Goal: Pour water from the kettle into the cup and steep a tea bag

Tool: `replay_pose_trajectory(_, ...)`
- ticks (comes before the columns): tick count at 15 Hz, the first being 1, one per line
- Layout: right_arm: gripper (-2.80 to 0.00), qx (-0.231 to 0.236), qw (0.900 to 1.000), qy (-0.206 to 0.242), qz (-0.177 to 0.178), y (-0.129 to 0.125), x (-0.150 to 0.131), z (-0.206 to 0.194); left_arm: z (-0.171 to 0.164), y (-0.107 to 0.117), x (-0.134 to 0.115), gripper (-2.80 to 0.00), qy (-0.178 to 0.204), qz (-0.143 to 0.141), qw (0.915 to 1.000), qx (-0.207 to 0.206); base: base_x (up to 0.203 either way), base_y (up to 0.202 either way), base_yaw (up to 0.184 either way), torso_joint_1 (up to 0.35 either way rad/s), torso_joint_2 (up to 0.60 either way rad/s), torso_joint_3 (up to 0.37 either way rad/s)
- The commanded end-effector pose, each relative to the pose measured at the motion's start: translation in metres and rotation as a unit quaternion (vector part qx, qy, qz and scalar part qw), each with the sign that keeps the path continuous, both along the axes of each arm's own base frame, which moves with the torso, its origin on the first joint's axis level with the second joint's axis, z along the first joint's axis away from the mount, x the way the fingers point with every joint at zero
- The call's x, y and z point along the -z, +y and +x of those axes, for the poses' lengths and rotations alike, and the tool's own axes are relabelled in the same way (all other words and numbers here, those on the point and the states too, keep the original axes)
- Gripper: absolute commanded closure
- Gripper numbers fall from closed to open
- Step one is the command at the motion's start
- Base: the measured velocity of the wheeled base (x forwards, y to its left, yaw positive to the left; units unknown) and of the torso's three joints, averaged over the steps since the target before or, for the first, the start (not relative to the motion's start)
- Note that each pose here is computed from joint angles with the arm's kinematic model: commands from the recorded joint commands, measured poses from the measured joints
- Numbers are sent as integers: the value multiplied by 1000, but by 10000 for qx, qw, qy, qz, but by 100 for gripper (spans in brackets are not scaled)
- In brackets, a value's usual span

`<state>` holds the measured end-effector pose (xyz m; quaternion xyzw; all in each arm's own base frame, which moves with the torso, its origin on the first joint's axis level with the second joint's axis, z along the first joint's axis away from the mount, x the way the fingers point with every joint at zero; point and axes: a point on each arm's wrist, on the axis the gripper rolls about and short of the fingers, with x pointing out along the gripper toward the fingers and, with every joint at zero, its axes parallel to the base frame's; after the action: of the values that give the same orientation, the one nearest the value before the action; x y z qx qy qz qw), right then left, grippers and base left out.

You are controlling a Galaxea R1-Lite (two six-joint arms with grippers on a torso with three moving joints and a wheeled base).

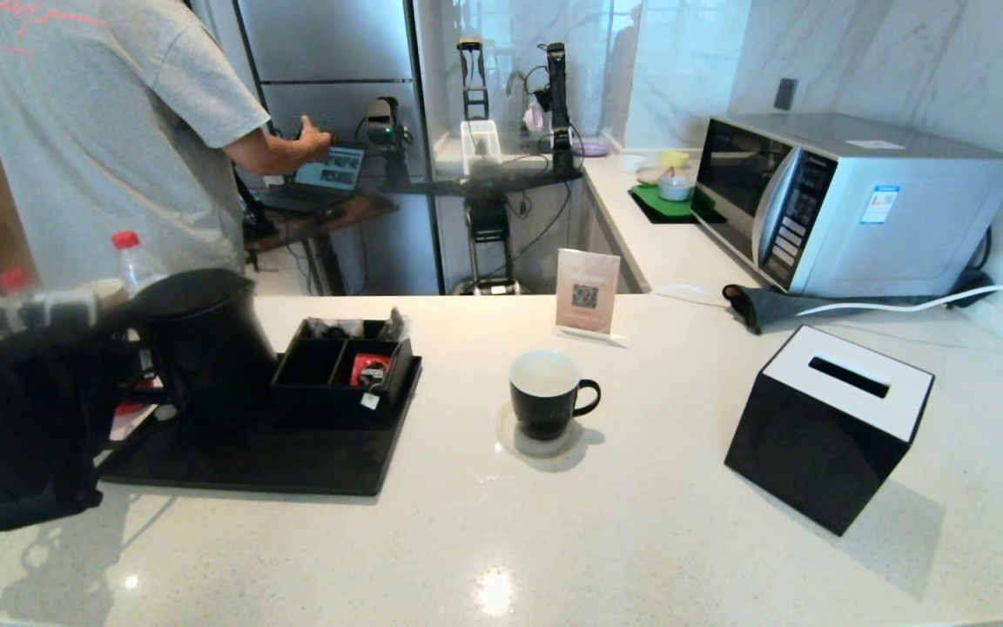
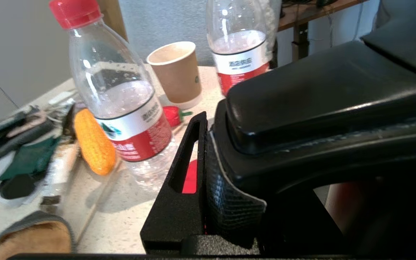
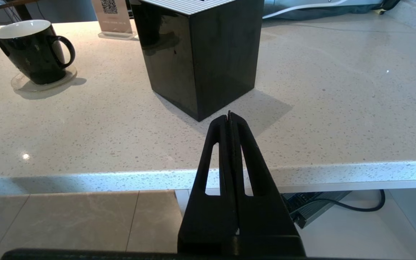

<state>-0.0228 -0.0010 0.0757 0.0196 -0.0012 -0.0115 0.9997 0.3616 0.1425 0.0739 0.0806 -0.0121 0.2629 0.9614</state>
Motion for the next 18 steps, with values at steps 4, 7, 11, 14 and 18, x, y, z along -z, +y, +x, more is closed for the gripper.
replay_pose_trajectory(4, 0, -1, 10000, 2, 3, 0, 0, 0, -8, -3, -34, 0, -700, 4, 9975, 27, 0, 0, 0, 0, 0, 0)
replay_pose_trajectory(7, 0, 0, 10000, -4, 3, 0, 0, 0, -15, -4, -49, 0, -894, 30, 9960, 14, 0, 0, 0, 0, 0, 0)
replay_pose_trajectory(11, 0, -1, 10000, 1, 3, 0, 0, 0, -28, -8, -62, 0, -1035, -44, 9946, -1, 0, 0, 0, 0, 0, 0)
replay_pose_trajectory(14, 0, -1, 10000, -6, 3, 0, 0, 0, -45, -11, -69, 0, -1048, -93, 9944, -32, 0, 0, 0, 0, 0, 0)
replay_pose_trajectory(18, 0, 1, 10000, -4, 3, 0, 0, 0, -60, -16, -85, 0, -1197, -47, 9928, -27, 0, 0, 0, 0, 0, 0)
